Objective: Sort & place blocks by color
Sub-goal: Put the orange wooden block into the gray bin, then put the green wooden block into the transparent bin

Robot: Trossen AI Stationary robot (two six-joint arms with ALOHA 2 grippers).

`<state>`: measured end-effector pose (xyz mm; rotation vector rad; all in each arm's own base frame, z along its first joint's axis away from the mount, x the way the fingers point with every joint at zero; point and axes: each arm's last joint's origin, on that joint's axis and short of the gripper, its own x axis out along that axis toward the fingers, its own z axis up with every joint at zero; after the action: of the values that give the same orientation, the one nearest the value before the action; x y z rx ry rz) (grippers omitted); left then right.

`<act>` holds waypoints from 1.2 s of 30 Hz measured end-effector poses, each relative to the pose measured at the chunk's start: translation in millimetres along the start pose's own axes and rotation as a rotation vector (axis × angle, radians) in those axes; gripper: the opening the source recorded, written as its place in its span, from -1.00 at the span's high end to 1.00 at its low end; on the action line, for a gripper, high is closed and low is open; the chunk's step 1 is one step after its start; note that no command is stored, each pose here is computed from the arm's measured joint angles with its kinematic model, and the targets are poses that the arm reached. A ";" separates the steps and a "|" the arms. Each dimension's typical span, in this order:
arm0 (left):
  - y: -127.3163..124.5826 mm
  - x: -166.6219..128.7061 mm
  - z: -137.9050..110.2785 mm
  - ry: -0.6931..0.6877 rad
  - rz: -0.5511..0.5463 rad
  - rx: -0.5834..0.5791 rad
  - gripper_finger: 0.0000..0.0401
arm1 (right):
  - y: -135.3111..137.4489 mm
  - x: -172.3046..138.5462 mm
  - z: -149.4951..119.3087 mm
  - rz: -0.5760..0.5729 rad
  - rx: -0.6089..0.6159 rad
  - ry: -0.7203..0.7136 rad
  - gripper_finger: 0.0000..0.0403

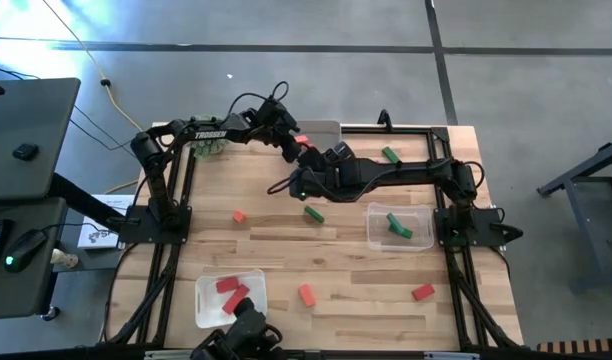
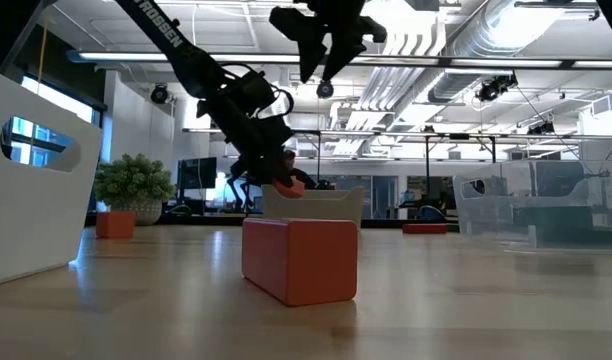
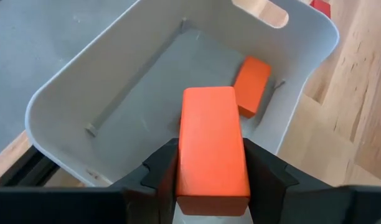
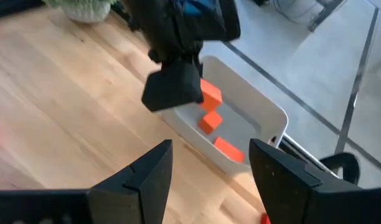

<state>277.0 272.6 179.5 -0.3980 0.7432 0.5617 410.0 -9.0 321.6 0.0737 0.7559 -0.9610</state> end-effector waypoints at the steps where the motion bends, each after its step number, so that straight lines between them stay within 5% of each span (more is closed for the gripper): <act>1: 0.0 0.0 0.0 0.000 0.000 0.003 0.35 | -0.6 0.0 -1.1 -0.001 0.002 0.011 0.00; 13: -0.2 0.0 0.0 0.000 -0.005 -0.015 -0.09 | -3.1 1.9 -4.4 0.031 0.018 0.081 0.00; 19: -1.4 -8.7 12.5 -0.043 -0.006 0.000 -0.14 | -10.4 13.0 -4.3 0.107 0.029 0.195 0.00; 36: -13.3 -117.5 88.4 -0.206 0.022 0.078 -0.12 | -35.1 40.9 2.3 0.476 0.009 0.516 0.00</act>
<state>260.3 269.3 326.2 -0.2549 0.5698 0.5828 398.4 -59.7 307.5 0.5029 1.1436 -0.4872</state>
